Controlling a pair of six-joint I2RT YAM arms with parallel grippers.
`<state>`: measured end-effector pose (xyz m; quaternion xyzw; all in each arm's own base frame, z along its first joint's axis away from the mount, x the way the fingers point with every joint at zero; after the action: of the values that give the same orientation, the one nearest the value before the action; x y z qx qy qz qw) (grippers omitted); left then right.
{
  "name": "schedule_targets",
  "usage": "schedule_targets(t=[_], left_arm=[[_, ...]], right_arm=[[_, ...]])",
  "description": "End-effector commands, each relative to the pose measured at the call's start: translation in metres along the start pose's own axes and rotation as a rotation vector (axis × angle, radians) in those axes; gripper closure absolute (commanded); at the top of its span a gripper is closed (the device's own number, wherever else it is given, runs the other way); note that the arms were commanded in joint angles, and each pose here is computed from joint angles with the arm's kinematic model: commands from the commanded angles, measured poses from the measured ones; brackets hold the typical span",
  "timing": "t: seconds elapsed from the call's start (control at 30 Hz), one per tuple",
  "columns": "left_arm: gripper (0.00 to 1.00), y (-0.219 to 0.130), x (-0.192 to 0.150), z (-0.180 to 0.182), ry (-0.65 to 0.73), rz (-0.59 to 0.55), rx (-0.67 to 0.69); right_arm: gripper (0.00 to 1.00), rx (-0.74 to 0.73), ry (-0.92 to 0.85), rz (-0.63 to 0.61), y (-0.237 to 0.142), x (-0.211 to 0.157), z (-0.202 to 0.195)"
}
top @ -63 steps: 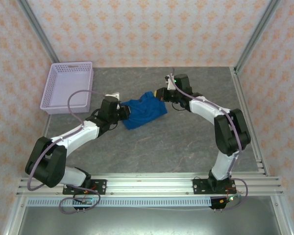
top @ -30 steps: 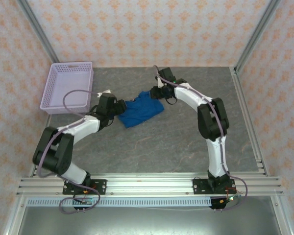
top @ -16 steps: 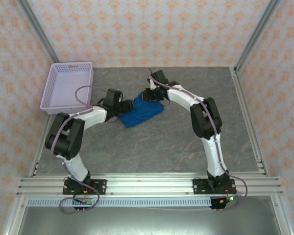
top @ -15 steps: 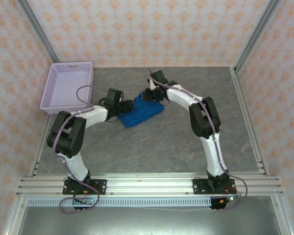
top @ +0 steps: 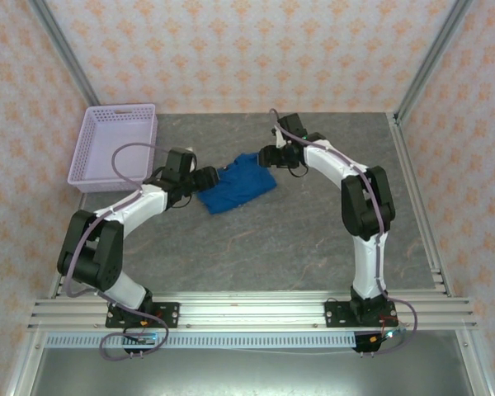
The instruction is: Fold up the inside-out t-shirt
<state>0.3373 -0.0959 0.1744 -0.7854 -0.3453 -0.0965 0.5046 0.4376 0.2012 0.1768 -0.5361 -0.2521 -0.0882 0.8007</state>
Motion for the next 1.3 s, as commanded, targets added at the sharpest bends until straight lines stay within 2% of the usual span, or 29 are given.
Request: schedule_targets(t=[0.0, 0.2, 0.37, 0.4, 0.53, 0.6, 0.67, 0.8, 1.07, 1.27], left_arm=[[0.31, 0.004, -0.01, 0.017, -0.021, 0.056, 0.086], [0.31, 0.0, -0.013, 0.022, -0.008, 0.059, 0.108], [0.31, -0.007, -0.018, 0.025, -0.014, 0.064, 0.106], [0.31, -0.01, -0.019, 0.025, -0.013, 0.062, 0.102], [0.31, -0.021, -0.02, 0.025, -0.009, 0.05, 0.101], [0.31, -0.029, -0.02, 0.025, -0.004, 0.037, 0.105], [0.31, -0.037, -0.019, 0.025, 0.005, 0.021, 0.113], [0.31, -0.053, -0.016, 0.024, 0.023, -0.008, 0.13], [0.31, -0.062, -0.014, 0.021, 0.026, -0.032, 0.117], [0.31, -0.06, -0.012, 0.02, 0.031, -0.023, 0.118]], right_arm=[[0.29, 0.068, 0.0, 0.087, 0.03, -0.004, 0.004], [0.27, 0.143, -0.012, 0.169, 0.061, -0.007, 0.021], [0.33, 0.125, 0.008, 0.213, 0.077, -0.017, 0.019], [0.38, 0.125, 0.009, 0.213, 0.077, -0.018, 0.019], [0.74, 0.119, 0.012, 0.214, 0.072, -0.016, 0.018], [0.88, 0.119, 0.012, 0.204, 0.066, -0.014, 0.016], [0.96, 0.093, 0.012, 0.185, 0.055, -0.01, 0.008], [1.0, -0.048, -0.006, 0.143, 0.016, -0.005, -0.032], [1.0, -0.603, 0.051, 0.102, -0.07, -0.002, -0.168], [0.98, -0.76, 0.21, 0.018, -0.098, 0.015, -0.251]])
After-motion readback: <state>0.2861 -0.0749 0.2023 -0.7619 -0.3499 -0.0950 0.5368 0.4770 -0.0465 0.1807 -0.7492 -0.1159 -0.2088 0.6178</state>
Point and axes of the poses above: each hand's point on the last joint's axis, 136 mm out from that joint toward the fingers, its own y axis out along the fingers, its own z axis along the line the jaws close on, x = y × z, the point moved 10 cm from there along -y, back along the fingers, and after that the axes turned 5 degrees about -y, right-handed, at the moved point
